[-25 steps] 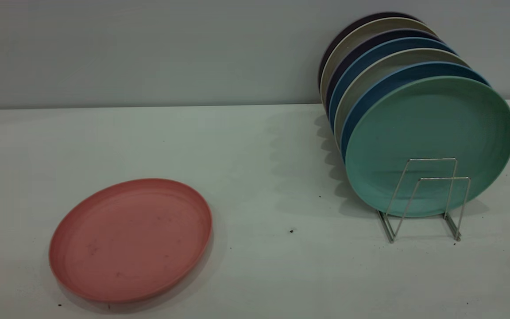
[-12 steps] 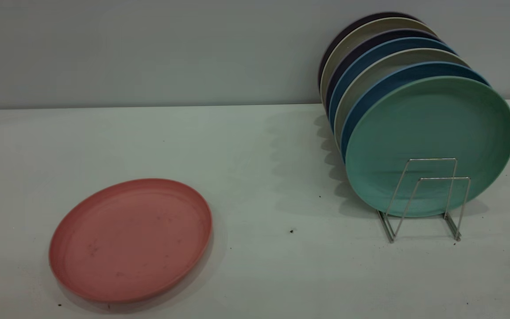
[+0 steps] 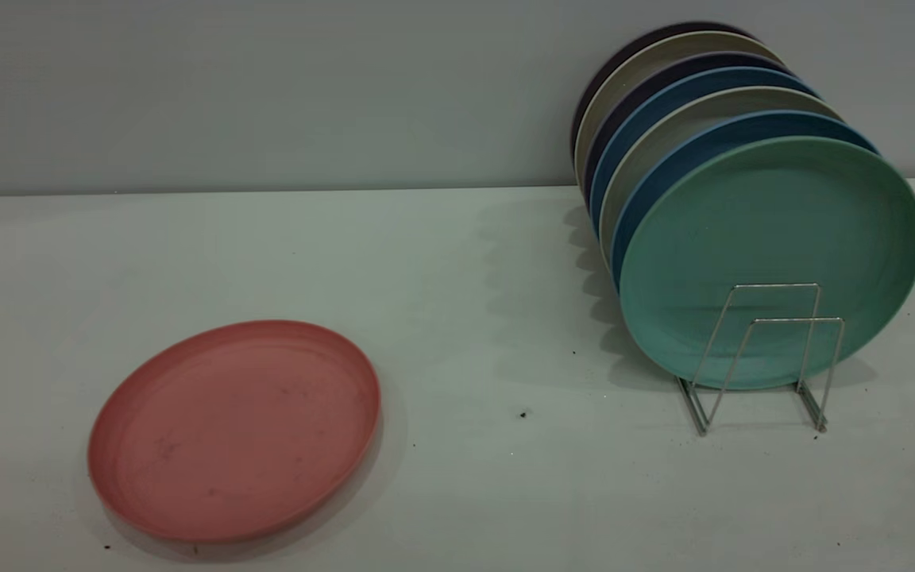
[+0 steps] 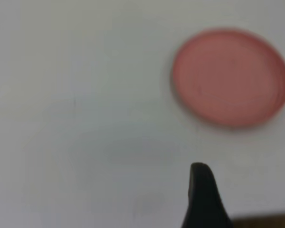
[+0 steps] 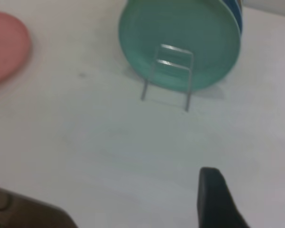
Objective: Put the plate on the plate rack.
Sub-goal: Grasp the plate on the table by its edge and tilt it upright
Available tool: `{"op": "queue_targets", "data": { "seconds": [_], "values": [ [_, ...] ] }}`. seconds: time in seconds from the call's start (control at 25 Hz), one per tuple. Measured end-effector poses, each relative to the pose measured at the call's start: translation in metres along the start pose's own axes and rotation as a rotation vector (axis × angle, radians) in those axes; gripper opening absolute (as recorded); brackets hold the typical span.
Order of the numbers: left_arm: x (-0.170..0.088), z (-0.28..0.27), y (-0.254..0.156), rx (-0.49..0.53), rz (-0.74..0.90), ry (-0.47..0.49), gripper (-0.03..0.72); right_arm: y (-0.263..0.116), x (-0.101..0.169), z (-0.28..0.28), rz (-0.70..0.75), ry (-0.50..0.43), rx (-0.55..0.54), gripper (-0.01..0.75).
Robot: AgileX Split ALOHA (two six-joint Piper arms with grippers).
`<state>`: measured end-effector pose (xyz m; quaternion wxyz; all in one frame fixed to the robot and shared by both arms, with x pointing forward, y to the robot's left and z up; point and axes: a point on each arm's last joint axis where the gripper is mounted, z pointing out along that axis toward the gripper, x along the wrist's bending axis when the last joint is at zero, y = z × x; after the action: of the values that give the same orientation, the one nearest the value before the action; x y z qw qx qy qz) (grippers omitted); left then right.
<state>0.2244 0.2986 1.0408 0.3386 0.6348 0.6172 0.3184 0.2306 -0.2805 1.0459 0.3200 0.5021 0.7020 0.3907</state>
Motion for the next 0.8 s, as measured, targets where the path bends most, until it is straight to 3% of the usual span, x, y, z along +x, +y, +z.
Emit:
{"op": "queue_targets", "data": {
  "seconds": [0.2, 0.56, 0.8],
  "values": [
    [0.001, 0.020, 0.023, 0.070, -0.022, 0.002, 0.468, 0.022, -0.001, 0.019, 0.061, 0.080, 0.004, 0.380],
    [0.000, 0.107, 0.061, 0.364, -0.073, -0.037, 0.466, 0.055, -0.010, 0.077, 0.065, 0.201, 0.095, 0.430],
    [-0.004, 0.165, 0.065, 0.466, -0.133, -0.086, 0.464, 0.061, -0.014, 0.109, 0.077, 0.261, 0.158, 0.432]
  ]
}}
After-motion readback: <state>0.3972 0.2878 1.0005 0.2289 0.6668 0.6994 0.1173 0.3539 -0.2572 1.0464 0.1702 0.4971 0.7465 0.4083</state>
